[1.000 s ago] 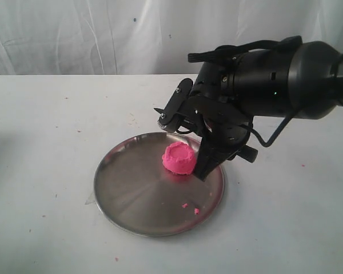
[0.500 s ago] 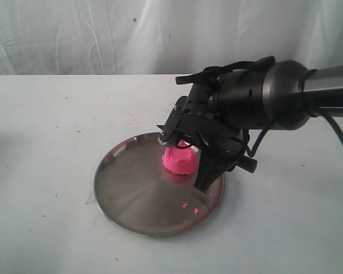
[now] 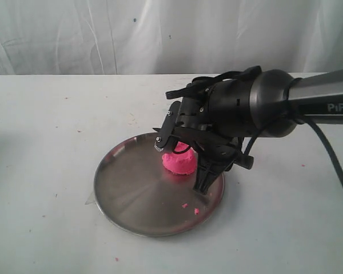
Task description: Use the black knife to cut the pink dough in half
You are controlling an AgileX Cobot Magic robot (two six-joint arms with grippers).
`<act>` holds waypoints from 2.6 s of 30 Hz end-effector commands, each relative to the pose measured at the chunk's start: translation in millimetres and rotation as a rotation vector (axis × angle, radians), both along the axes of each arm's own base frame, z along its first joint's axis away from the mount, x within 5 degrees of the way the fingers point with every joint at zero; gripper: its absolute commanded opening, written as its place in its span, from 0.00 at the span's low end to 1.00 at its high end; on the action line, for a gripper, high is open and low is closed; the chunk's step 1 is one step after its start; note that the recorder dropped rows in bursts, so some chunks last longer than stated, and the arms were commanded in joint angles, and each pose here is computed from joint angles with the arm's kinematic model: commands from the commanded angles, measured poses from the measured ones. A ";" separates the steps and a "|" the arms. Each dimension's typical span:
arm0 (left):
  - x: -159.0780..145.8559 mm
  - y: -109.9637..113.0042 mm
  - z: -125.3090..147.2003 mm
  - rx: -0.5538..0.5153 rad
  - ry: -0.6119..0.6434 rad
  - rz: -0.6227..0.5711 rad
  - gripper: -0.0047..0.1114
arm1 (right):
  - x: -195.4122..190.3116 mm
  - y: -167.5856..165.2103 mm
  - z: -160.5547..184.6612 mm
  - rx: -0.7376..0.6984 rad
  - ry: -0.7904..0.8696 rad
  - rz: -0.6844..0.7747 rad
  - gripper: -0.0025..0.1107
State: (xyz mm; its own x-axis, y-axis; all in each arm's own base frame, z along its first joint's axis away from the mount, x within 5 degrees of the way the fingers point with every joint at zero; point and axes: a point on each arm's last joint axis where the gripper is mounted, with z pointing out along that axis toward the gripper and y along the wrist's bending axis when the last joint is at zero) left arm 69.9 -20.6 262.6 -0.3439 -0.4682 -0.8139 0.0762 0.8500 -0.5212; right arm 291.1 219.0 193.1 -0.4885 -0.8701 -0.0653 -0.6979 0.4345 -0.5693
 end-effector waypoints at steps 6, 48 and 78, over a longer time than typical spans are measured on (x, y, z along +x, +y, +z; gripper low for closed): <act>95.8 -40.2 32.3 0.213 0.175 -0.486 0.04 | -0.8 3.0 -6.2 -0.066 -0.034 0.008 0.02; 280.1 -76.7 -36.3 0.017 0.104 -0.681 0.04 | -30.5 1.5 -38.7 -0.095 -0.175 0.045 0.02; 315.6 -133.5 -99.3 0.049 0.151 -0.770 0.04 | -29.7 3.1 -42.7 -0.097 -0.170 0.061 0.02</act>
